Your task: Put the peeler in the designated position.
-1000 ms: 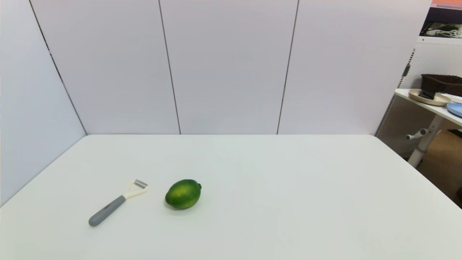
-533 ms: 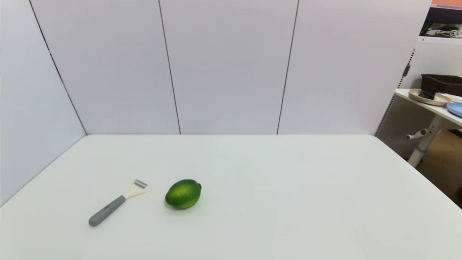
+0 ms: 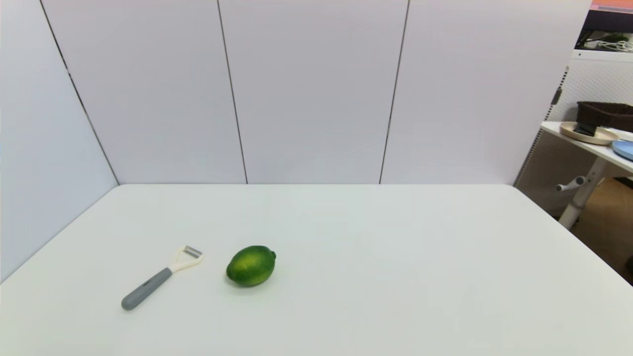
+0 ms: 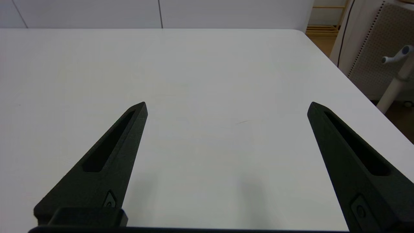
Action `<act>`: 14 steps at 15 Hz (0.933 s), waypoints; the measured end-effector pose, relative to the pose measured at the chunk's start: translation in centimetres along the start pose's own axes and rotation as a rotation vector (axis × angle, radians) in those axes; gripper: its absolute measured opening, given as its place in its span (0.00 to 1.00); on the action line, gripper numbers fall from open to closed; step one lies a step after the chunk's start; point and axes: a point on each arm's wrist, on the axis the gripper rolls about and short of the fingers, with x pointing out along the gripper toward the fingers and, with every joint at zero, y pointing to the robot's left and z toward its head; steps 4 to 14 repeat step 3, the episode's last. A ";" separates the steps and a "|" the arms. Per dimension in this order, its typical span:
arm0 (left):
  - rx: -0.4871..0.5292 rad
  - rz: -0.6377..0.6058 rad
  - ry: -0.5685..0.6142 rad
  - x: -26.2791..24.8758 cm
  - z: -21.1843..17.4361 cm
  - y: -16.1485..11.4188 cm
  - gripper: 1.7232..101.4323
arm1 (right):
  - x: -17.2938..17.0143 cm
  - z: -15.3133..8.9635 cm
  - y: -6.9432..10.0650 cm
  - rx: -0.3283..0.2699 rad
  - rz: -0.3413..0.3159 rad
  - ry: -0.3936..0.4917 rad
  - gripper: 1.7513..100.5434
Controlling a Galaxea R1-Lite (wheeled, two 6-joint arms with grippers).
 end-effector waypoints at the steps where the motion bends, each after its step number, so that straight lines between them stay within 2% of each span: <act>1: 0.000 0.000 0.000 0.0 0.0 0.0 0.96 | 0.0 0.0 0.0 0.000 0.001 0.000 0.97; 14: 0.000 0.000 0.000 0.0 0.0 0.0 0.96 | 0.0 0.0 0.0 0.001 0.002 0.000 0.97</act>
